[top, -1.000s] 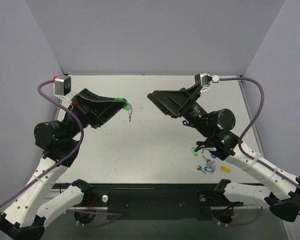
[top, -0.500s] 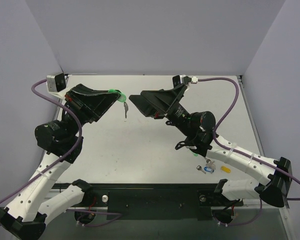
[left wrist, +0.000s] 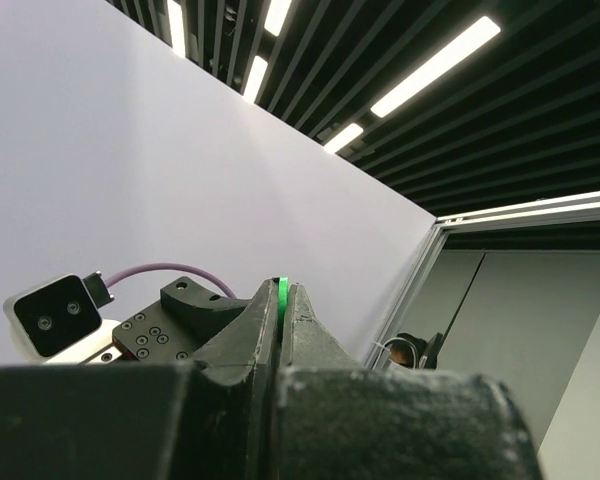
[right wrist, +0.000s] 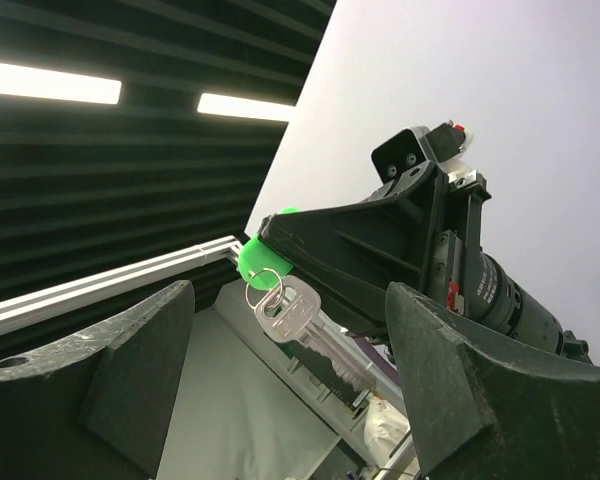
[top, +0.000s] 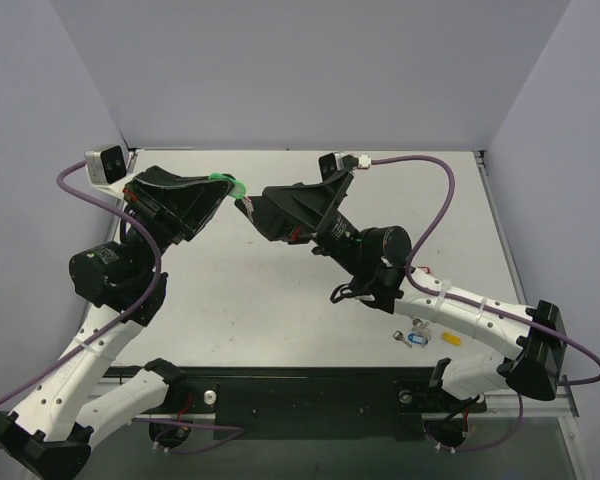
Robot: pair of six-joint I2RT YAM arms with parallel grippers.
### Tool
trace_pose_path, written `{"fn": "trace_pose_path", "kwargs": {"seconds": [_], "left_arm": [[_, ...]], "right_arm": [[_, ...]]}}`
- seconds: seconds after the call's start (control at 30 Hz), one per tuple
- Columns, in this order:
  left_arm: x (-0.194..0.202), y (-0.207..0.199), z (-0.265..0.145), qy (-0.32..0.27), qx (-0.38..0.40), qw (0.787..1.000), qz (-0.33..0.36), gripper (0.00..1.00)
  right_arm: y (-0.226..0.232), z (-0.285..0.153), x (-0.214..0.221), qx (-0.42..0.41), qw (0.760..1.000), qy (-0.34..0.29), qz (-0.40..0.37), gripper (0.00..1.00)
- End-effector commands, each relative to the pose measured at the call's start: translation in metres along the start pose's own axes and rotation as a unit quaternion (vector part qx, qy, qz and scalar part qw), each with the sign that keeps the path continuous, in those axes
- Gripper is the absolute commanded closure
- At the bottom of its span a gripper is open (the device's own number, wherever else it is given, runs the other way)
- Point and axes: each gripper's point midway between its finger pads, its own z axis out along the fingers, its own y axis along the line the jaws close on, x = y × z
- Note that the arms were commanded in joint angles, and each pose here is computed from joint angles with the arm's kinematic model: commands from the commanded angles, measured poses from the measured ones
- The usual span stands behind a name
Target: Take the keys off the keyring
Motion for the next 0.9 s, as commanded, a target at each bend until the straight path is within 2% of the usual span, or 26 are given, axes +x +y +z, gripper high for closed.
{"fn": "trace_pose_path", "kwargs": {"seconds": [0.0,0.3,0.4,0.87], "left_arm": [[-0.009,-0.031,0.006,-0.016,0.048,0.999,0.006,1.0],[-0.009,-0.03,0.007,-0.021,0.051,0.998,0.0,1.0],[-0.009,-0.028,0.008,-0.022,0.049,0.999,0.003,1.0],[-0.01,-0.027,0.006,-0.026,0.029,0.999,0.022,1.0]], "right_arm": [[0.06,0.005,-0.001,-0.098,0.995,-0.007,0.002,0.28],[0.07,0.008,0.001,-0.125,0.992,-0.013,0.025,0.29],[0.08,0.008,-0.002,-0.148,0.988,-0.017,0.042,0.31],[0.087,0.003,0.001,-0.152,0.987,-0.014,0.041,0.39]]}}
